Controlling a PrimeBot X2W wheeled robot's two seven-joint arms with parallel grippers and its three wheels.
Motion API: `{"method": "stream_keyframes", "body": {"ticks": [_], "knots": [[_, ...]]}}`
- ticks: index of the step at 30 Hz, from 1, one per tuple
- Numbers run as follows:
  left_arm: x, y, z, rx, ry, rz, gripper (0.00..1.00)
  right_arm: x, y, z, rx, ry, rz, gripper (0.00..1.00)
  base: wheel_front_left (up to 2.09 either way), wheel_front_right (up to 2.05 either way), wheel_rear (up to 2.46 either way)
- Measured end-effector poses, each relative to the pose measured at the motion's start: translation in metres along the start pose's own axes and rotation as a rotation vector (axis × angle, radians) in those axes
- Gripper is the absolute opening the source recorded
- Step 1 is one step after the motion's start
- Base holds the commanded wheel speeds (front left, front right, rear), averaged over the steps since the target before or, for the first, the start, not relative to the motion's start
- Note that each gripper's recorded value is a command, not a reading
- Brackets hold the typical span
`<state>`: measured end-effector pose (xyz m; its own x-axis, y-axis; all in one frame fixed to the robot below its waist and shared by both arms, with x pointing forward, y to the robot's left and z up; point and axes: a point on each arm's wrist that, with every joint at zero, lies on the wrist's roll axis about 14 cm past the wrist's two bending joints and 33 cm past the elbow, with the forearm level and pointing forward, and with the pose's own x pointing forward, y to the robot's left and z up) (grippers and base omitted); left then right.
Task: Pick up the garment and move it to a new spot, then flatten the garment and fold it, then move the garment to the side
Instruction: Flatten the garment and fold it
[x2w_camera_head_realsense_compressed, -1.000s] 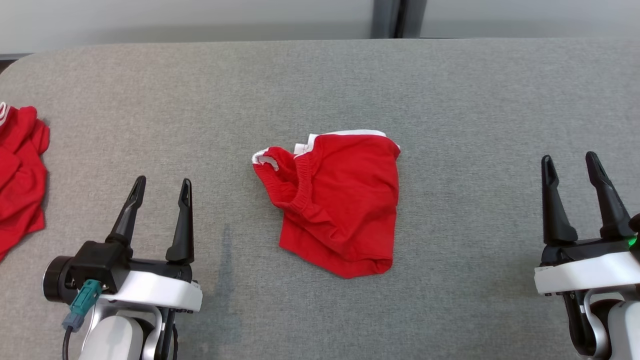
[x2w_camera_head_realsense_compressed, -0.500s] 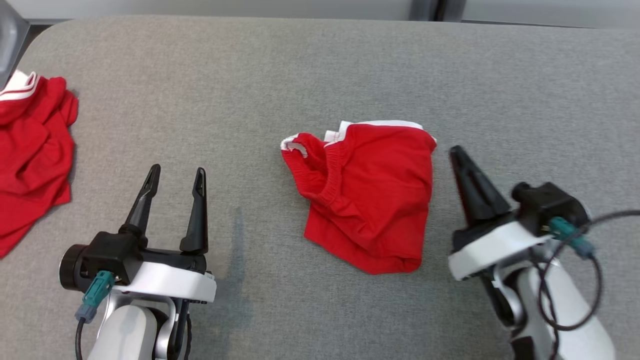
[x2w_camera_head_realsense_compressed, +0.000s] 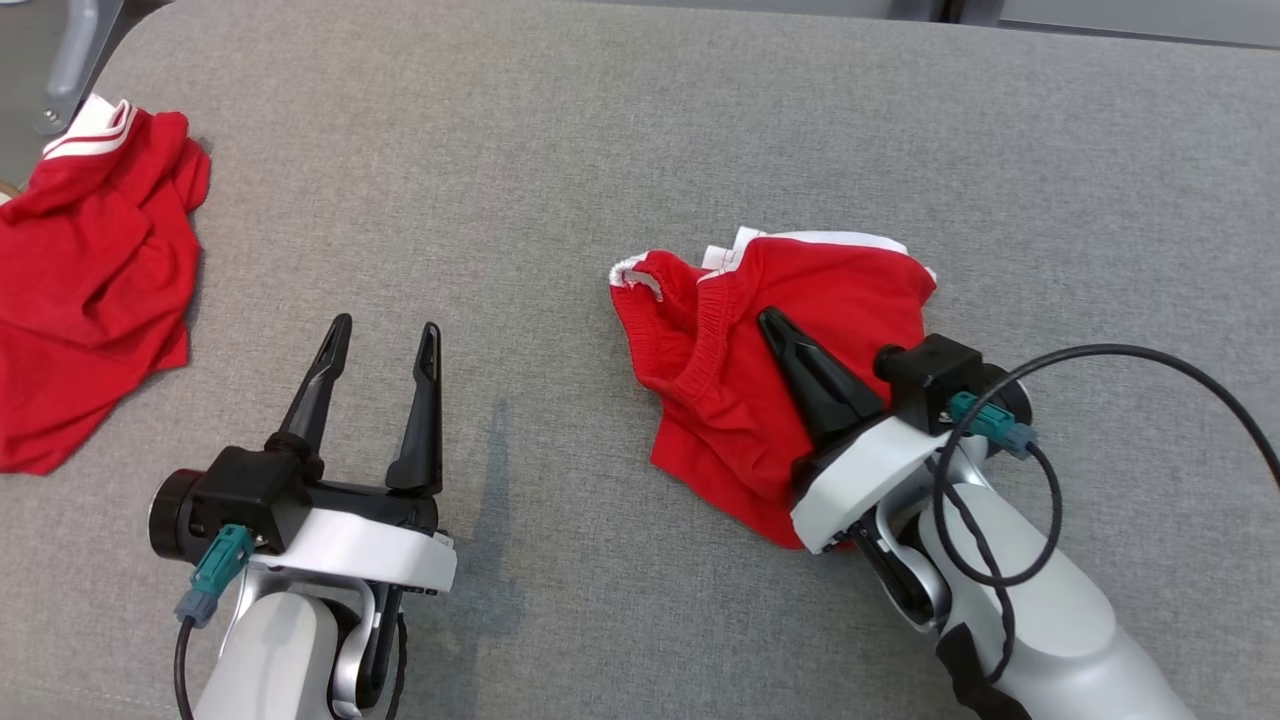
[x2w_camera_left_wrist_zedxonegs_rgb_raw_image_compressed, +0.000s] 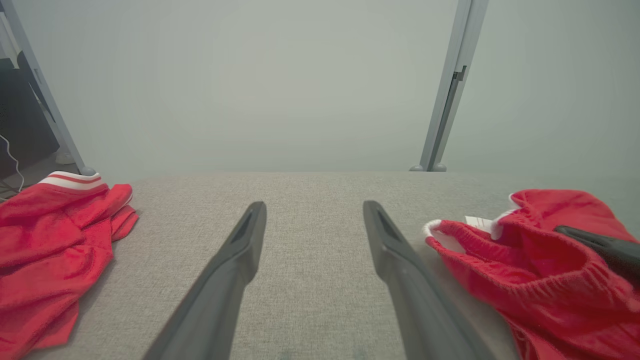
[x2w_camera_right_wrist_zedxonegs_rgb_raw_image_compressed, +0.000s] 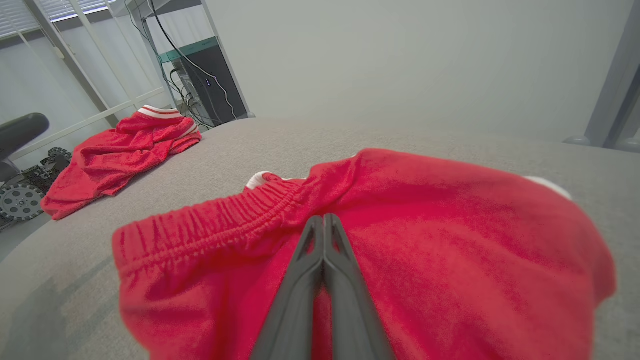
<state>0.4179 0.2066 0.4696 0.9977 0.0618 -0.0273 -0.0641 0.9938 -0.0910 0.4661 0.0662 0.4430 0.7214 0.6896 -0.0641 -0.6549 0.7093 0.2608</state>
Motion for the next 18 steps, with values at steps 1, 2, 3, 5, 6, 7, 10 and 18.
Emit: {"method": "stream_keyframes", "body": {"ticks": [1, 2, 3, 5, 6, 7, 10, 18], "knots": [[-0.001, 0.001, -0.001, 0.000, 0.003, 0.003, 1.00, 0.002, 0.003, -0.003, 0.002, 0.011, 0.013, 0.00, 0.00, 0.00, 0.00], [-0.001, 0.001, -0.002, 0.000, 0.007, 0.005, 1.00, 0.004, 0.007, -0.004, 0.009, 0.013, 0.026, 0.00, 0.00, 0.00, 0.00], [-0.002, 0.002, -0.003, 0.000, 0.008, 0.007, 1.00, 0.006, 0.011, -0.006, 0.012, 0.020, 0.040, 0.00, 0.00, 0.00, 0.00], [-0.002, 0.003, -0.004, 0.000, 0.011, 0.010, 1.00, 0.008, 0.020, -0.010, 0.013, 0.037, 0.073, 0.00, 0.00, 0.00, 0.00], [-0.002, 0.003, -0.004, 0.000, 0.012, 0.010, 1.00, 0.010, 0.025, -0.013, 0.015, 0.046, 0.089, 0.00, 0.00, 0.00, 0.00], [-0.002, 0.003, -0.005, 0.000, 0.013, 0.011, 1.00, 0.010, 0.030, -0.016, 0.013, 0.057, 0.107, 0.00, 0.00, 0.00, 0.00], [-0.002, 0.003, -0.006, -0.001, 0.018, 0.010, 1.00, 0.010, 0.044, -0.024, 0.005, 0.088, 0.156, 0.00, 0.00, 0.00, 0.00], [0.003, -0.001, -0.003, -0.005, 0.006, -0.005, 1.00, 0.003, 0.061, -0.046, -0.027, 0.166, 0.223, 0.00, 0.00, 0.00, 0.00]]}}
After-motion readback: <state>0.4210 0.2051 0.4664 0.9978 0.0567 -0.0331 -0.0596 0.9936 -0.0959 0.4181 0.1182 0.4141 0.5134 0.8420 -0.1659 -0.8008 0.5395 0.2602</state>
